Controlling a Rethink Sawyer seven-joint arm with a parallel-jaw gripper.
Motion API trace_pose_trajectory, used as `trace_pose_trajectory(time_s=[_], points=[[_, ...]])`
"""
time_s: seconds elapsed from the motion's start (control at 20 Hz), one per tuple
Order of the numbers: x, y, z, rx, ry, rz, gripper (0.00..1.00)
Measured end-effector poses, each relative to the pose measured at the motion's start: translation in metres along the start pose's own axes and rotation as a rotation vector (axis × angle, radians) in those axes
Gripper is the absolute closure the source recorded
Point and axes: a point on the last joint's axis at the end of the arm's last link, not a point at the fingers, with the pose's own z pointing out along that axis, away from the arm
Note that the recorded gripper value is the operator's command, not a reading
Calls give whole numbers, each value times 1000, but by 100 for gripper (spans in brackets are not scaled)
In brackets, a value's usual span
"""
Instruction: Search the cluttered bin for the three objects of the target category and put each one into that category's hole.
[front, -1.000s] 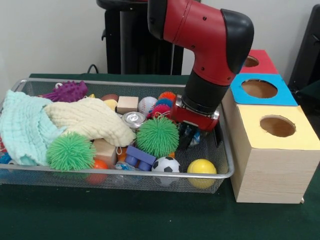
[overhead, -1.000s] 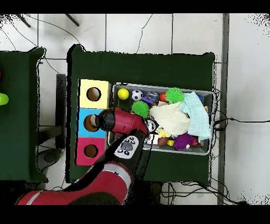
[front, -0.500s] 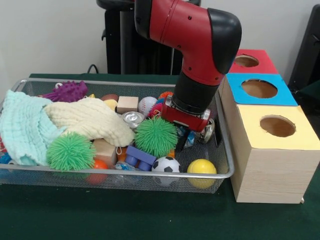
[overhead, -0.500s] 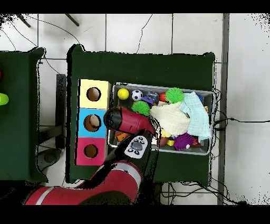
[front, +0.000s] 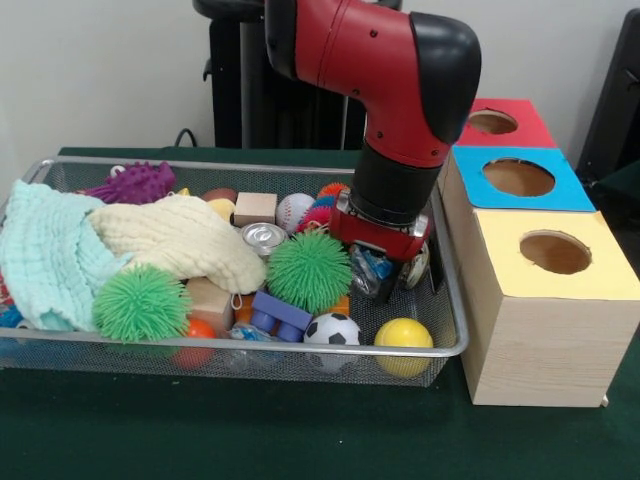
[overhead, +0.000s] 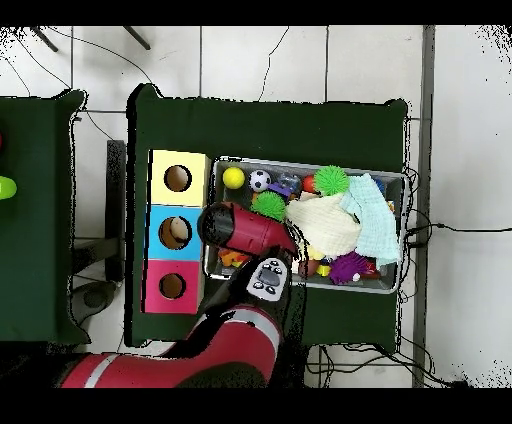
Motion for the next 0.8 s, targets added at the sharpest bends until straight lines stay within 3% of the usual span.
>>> trace_pose_trajectory(time_s=[0.35,0.8], points=[[-7,-7,-1,-118,28,87,0],[-2,4,-2,-143,37,62,0]])
